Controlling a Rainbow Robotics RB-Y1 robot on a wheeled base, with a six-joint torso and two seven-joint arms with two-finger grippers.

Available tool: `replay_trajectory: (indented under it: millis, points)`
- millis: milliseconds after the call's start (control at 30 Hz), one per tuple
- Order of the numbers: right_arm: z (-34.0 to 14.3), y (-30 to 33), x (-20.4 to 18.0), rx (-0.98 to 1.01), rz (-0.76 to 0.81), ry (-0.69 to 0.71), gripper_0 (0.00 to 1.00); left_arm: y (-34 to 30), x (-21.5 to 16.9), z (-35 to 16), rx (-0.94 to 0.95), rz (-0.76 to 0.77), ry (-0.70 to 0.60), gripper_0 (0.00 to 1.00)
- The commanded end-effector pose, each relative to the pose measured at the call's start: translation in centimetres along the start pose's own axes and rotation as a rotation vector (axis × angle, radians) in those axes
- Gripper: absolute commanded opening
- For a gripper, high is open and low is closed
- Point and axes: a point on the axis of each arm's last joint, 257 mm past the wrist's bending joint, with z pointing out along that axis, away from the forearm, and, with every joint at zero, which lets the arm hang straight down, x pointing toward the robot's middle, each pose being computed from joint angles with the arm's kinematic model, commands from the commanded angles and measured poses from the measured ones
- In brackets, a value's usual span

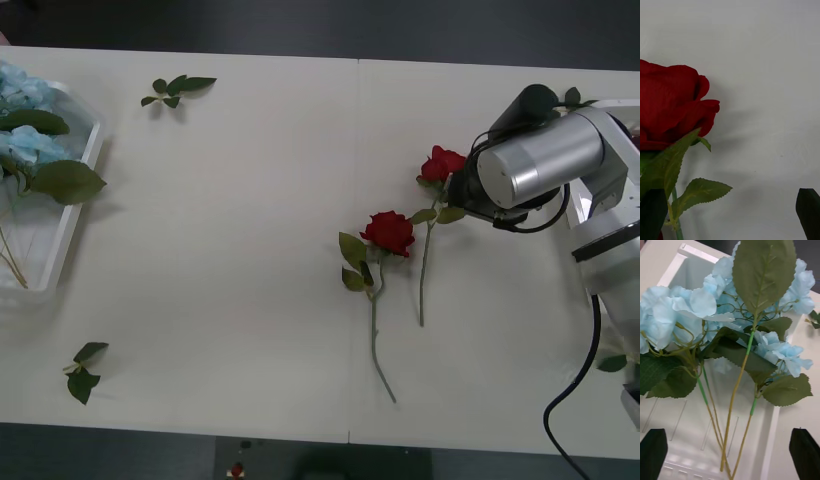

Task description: Put the red flowers into the right box and the blue flowers into the left box

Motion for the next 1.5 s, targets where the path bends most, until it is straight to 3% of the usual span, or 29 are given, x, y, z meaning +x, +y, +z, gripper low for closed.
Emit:
replay_trajectory:
  millis: [33, 400, 800, 833, 867, 900, 933, 967, 1033, 1167, 1500]
  points:
    - [-0.4, 2.2, -1.1, -0.015, 0.011, -0.027, 1.0, -2.9, -3.0, -2.3, 0.065, 0.089, -0.015, 1.0]
    - [1.2, 3.6, 1.4, -0.004, -0.021, -0.002, 1.0, -12.1, -2.6, -4.3, 0.214, 0.245, -0.019, 1.0]
    - [2.9, 3.9, 2.8, 0.003, -0.038, 0.011, 1.0, -25.0, 5.0, -4.1, 0.441, 0.354, -0.063, 1.0]
    - [2.9, 3.8, 2.9, 0.004, -0.039, 0.013, 0.98, -26.1, 5.6, -4.3, 0.463, 0.371, -0.058, 1.0]
    - [2.9, 3.8, 3.0, 0.006, -0.039, 0.014, 0.88, -26.8, 6.0, -4.4, 0.475, 0.381, -0.053, 1.0]
    - [2.9, 3.9, 3.0, 0.003, -0.04, 0.015, 0.6, -28.3, 6.9, -4.9, 0.503, 0.41, -0.049, 1.0]
    - [2.9, 3.9, 3.1, 0.002, -0.04, 0.016, 0.4, -29.4, 7.6, -5.1, 0.526, 0.422, -0.042, 1.0]
    - [2.9, 3.9, 3.1, 0.001, -0.038, 0.017, 0.26, -30.6, 8.3, -5.5, 0.551, 0.438, -0.04, 1.0]
    - [2.9, 4.0, 3.0, 0.001, -0.04, 0.015, 0.22, -32.2, 9.1, -5.9, 0.586, 0.447, -0.041, 1.0]
    - [3.0, 4.1, 3.4, -0.002, -0.037, 0.023, 0.01, -36.2, 11.5, -6.8, 0.676, 0.482, -0.037, 1.0]
    - [3.2, 4.1, 4.0, -0.001, -0.013, 0.042, 0.0, -41.9, 15.4, -7.8, 0.834, 0.622, -0.048, 1.0]
